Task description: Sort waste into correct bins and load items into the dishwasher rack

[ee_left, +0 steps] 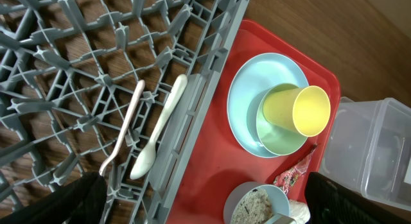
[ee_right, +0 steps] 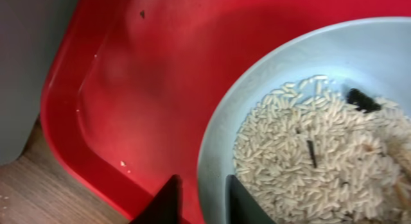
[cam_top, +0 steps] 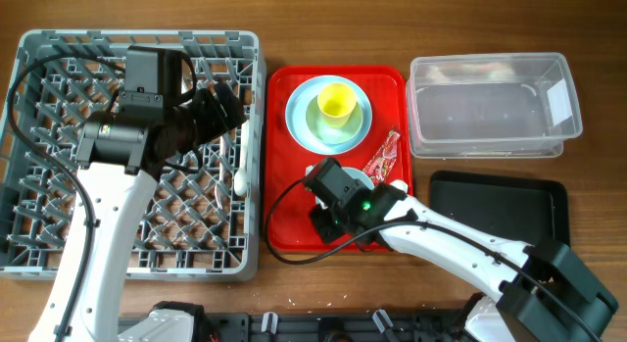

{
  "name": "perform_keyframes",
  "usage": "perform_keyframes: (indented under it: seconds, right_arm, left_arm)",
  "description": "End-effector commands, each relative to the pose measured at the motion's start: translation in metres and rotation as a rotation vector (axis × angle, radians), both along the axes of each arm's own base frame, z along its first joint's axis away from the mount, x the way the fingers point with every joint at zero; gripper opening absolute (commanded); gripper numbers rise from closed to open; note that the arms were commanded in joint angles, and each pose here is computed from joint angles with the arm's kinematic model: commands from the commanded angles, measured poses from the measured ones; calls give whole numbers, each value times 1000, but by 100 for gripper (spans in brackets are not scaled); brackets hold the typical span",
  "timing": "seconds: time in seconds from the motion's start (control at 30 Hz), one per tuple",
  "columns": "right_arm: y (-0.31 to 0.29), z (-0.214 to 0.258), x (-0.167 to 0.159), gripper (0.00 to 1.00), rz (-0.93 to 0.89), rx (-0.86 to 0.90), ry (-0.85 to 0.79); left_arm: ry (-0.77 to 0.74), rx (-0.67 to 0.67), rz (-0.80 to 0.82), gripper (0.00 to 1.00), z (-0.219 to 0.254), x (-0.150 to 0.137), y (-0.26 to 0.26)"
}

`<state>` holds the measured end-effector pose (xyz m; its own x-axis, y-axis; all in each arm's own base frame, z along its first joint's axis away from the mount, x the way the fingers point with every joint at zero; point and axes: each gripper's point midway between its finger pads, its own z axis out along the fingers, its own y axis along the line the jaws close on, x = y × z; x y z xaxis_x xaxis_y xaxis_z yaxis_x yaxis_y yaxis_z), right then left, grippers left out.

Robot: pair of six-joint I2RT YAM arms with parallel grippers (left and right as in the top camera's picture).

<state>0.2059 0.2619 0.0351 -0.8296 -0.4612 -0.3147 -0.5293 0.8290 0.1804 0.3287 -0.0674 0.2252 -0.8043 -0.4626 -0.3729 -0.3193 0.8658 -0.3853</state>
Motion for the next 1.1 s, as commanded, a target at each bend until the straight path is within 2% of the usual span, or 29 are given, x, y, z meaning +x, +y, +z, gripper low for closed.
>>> perform_keyframes:
  seconds: [0.0,0.1,0.17,0.23,0.33,0.43,0.6,0.63,0.7,0.83,0.9,0.97,1.07]
  right_arm:
    - [2,-3,-4,68,8,10,19]
    - [11,31,21,68,-32,80,-53]
    - [8,72,41,68,-79,128,-116]
    - [-26,121,63,68,-231,136,-188]
    - [-96,135,68,65,-466,43,-200]
    - [-171,110,49,55,-680,-132,-70]
    - [-199,59,30,52,-760,-211,31]
    - [-208,49,27,47,-803,-252,28]
    - [-211,36,26,39,-821,-278,35]
    - [-208,-2,22,35,-814,-286,85]
    - [-207,-10,22,33,-811,-295,98]
    - [-207,-14,23,24,-809,-304,107]
    - [-207,-16,23,18,-808,-308,111]
  left_arm:
    - [-13,-16,10,100,5,0,0]
    - [-13,-16,10,100,5,0,0]
    - [-14,-15,10,100,5,0,0]
    - [-13,-16,10,100,5,0,0]
    - [-13,-16,10,100,5,0,0]
    - [-13,-16,10,100,5,0,0]
    - [-13,-16,10,100,5,0,0]
    - [-14,-15,10,100,5,0,0]
    - [-13,-16,10,100,5,0,0]
    - [-13,-16,10,100,5,0,0]
    - [-13,-16,10,100,5,0,0]
    - [-13,-16,10,100,5,0,0]
    - [-13,-16,10,100,5,0,0]
